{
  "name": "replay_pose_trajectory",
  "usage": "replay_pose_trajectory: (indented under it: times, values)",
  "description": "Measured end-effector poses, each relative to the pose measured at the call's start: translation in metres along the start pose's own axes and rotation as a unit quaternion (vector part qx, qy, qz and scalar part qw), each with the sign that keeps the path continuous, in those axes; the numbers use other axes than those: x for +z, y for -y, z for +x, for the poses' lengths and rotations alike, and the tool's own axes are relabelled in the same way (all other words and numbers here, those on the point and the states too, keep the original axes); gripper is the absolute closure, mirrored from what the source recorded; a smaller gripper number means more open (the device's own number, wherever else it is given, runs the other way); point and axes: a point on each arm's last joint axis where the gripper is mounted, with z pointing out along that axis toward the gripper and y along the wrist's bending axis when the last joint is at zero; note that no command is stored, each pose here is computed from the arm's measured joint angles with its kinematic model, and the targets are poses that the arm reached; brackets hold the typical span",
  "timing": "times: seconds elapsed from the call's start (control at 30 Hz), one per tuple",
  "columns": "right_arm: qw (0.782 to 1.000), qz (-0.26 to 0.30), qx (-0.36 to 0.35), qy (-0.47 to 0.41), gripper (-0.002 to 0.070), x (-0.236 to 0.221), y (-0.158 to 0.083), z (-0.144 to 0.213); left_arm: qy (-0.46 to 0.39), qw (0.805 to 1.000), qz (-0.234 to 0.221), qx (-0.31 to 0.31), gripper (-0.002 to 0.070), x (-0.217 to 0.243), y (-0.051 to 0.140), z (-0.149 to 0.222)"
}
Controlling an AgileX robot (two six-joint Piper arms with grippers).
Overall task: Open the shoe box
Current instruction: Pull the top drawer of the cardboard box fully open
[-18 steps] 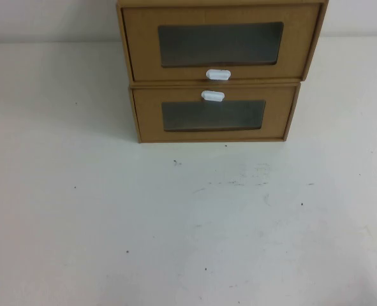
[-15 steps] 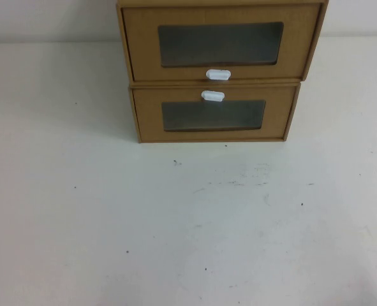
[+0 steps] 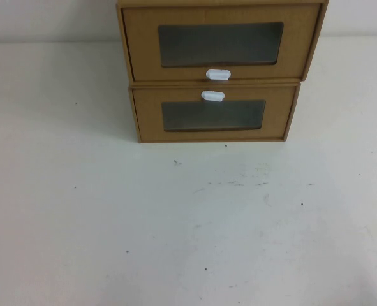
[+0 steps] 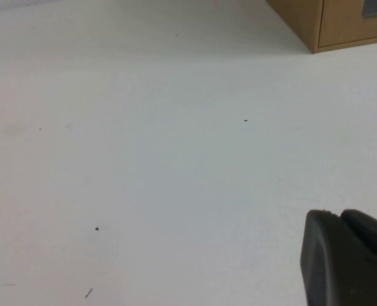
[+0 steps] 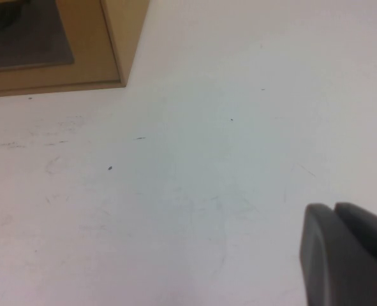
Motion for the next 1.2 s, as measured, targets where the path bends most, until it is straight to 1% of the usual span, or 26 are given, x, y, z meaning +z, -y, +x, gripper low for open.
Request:
replay_pose_trajectory:
  times: [0.5, 0.73, 0.9, 1.0, 1.13, 1.2]
  values:
    - [1.000, 0.000, 0.000, 0.000, 0.0695, 0.000, 0.000, 0.000, 0.000, 1.000, 0.000, 0.000, 0.0679, 0.000, 0.000, 0.000]
    - [1.000, 0.004, 0.000, 0.024, 0.0695, 0.000, 0.001, -0.004, 0.000, 1.000, 0.000, 0.000, 0.0679, 0.000, 0.000, 0.000]
    - [0.997, 0.013, 0.000, 0.078, 0.0695, -0.001, 0.002, -0.014, 0.000, 1.000, 0.000, 0.000, 0.0679, 0.000, 0.000, 0.000]
    - [0.991, 0.023, 0.000, 0.133, 0.0695, -0.003, 0.004, -0.024, 0.000, 1.000, 0.000, 0.000, 0.0679, 0.000, 0.000, 0.000]
    - [0.974, 0.038, 0.002, 0.222, 0.0695, -0.009, 0.007, -0.039, 0.000, 1.000, 0.000, 0.000, 0.0679, 0.000, 0.000, 0.000]
    - [0.967, 0.043, 0.002, 0.250, 0.0695, -0.012, 0.008, -0.044, 0.000, 1.000, 0.000, 0.000, 0.0679, 0.000, 0.000, 0.000]
